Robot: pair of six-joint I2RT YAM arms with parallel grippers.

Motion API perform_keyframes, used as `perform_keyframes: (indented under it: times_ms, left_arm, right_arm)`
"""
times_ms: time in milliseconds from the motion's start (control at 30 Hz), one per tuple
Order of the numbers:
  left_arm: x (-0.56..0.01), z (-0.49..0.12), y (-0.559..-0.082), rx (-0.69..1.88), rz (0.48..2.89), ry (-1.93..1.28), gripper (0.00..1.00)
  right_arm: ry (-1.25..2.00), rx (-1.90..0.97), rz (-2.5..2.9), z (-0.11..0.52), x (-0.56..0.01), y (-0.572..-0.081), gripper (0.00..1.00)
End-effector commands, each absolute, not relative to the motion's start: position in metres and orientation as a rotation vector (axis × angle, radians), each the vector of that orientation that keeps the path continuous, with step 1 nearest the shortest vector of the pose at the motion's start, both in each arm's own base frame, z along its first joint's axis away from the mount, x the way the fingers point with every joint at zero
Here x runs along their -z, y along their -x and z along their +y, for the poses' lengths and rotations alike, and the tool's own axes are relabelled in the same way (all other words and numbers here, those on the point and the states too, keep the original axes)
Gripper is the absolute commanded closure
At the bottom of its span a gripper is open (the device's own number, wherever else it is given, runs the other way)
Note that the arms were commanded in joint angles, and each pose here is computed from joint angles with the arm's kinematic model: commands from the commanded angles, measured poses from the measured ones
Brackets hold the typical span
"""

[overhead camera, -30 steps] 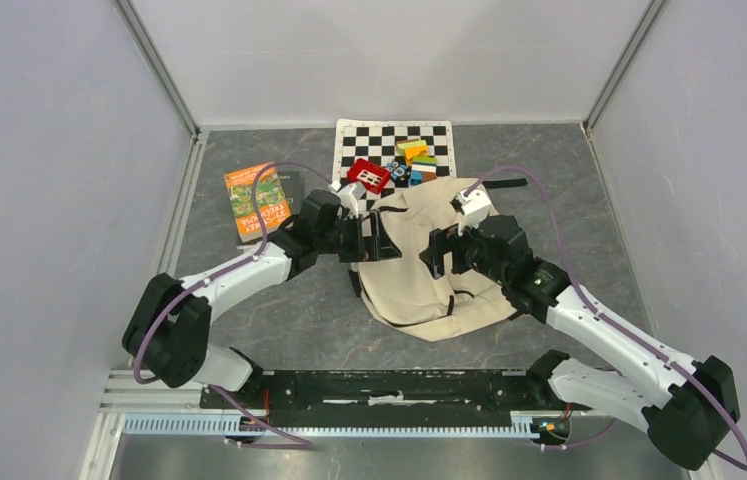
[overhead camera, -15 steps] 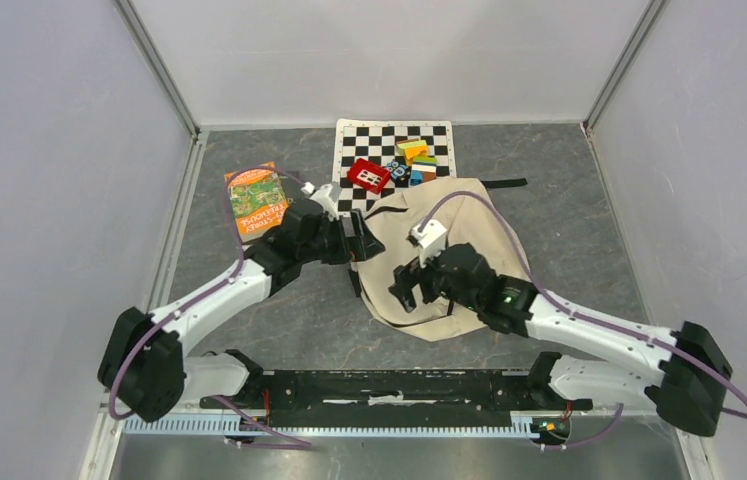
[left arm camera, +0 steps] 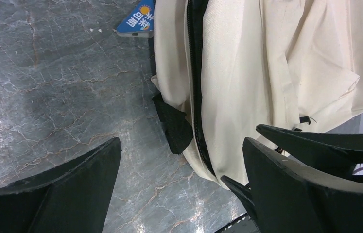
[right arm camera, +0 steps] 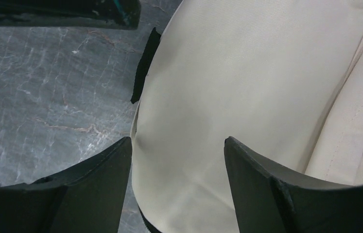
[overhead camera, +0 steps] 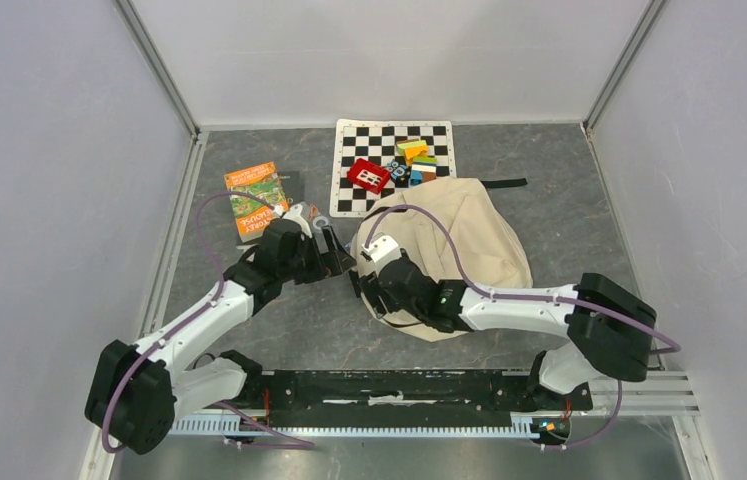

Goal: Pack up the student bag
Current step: Adjust the student bag at the center of the board.

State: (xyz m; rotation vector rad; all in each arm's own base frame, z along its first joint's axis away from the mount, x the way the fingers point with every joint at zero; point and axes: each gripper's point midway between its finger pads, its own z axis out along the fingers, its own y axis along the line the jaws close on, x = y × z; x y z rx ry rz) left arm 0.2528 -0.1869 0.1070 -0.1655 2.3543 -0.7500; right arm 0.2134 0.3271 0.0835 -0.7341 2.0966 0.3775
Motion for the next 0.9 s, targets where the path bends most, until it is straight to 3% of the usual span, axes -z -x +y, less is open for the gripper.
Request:
perform_keyframes:
  times_ms: [0,233,333,500,667,733,867]
  left_arm:
    - [-0.113,-0.187,-0.255,0.773,2.331,0.193,0.0]
    - [-0.11,-0.191,-0.257,0.787,2.34,0.19,0.0]
    - [-0.107,-0.192,-0.257,0.786,2.349,0.182,0.0]
    - [-0.106,-0.198,-0.258,0.794,2.352,0.08,0.0]
    - [-0.095,-0.206,-0.263,0.773,2.399,0.04,0.0]
    - [-0.089,-0.21,-0.266,0.752,2.422,0.033,0.0]
    - [-0.077,-0.219,-0.274,0.706,2.461,0.012,0.0]
  right_arm:
    - [0.67,-0.359,2.054,0.343,-0.096,-0.23,0.26]
    - [0.713,-0.344,2.083,0.353,-0.08,-0.231,0.24]
    - [0.681,-0.3,2.091,0.346,-0.082,-0.235,0.46]
    - [0.622,-0.243,2.044,0.323,-0.109,-0.239,0.56]
    - [0.55,-0.142,2.019,0.29,-0.13,-0.246,0.87]
    - [0.511,-0.091,2.012,0.274,-0.136,-0.251,0.93]
    - [0.445,-0.016,2.006,0.242,-0.145,-0.257,0.95]
